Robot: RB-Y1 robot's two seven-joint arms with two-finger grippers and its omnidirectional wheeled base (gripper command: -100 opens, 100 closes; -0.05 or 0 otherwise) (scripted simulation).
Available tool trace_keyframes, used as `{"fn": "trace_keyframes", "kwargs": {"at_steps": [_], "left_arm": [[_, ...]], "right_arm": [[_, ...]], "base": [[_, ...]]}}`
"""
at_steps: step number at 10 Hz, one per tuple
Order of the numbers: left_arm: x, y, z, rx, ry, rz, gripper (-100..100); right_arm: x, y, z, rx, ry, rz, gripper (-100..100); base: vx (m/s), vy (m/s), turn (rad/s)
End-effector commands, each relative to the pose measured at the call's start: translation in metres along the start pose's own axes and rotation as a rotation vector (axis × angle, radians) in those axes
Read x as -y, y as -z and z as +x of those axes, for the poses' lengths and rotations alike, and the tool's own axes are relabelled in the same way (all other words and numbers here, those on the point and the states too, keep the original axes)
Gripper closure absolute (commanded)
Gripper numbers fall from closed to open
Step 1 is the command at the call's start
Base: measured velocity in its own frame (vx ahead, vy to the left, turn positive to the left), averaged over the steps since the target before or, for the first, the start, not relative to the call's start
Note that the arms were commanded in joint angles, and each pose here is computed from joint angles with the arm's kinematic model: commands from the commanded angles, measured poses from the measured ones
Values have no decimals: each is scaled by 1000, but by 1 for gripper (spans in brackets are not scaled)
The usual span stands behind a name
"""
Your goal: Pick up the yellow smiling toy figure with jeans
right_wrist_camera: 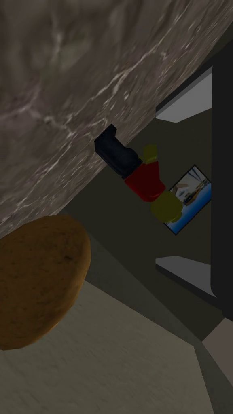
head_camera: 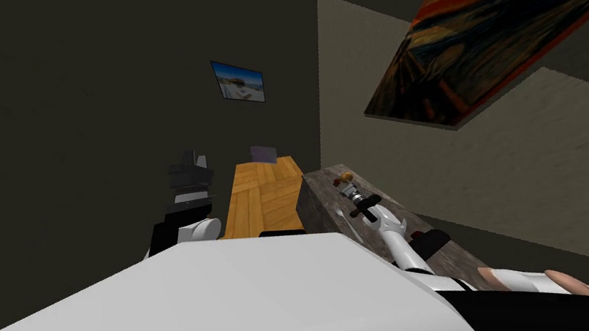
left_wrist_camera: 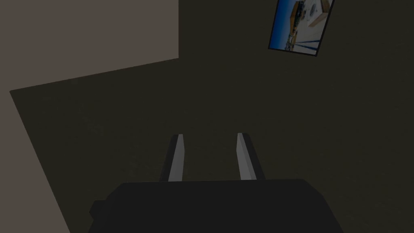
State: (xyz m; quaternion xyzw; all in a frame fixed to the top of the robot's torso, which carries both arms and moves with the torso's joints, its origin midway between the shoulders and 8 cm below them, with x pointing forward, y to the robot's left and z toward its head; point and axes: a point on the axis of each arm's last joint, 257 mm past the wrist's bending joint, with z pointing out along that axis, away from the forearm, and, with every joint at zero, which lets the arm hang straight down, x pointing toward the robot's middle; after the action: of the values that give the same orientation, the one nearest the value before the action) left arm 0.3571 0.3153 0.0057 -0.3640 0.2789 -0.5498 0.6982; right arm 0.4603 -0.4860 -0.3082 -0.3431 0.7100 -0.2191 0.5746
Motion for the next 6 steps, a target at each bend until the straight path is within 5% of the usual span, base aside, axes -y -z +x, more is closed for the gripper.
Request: {"fn": "trace_keyframes", "kwargs": {"at_steps": [1,2,6], "left_arm": [[0,0,0,0,0,0,0],[0,0,0,0,0,0,0],[0,0,0,0,0,0,0]], "right_arm": [[0,0,0,0,0,0,0],[7,-6,4,-23,-6,25,-100],[14,-11,8,-43,-13,47,-100]], "base": [[0,0,0],[-48,-15,226],[-58,-38,137]]}}
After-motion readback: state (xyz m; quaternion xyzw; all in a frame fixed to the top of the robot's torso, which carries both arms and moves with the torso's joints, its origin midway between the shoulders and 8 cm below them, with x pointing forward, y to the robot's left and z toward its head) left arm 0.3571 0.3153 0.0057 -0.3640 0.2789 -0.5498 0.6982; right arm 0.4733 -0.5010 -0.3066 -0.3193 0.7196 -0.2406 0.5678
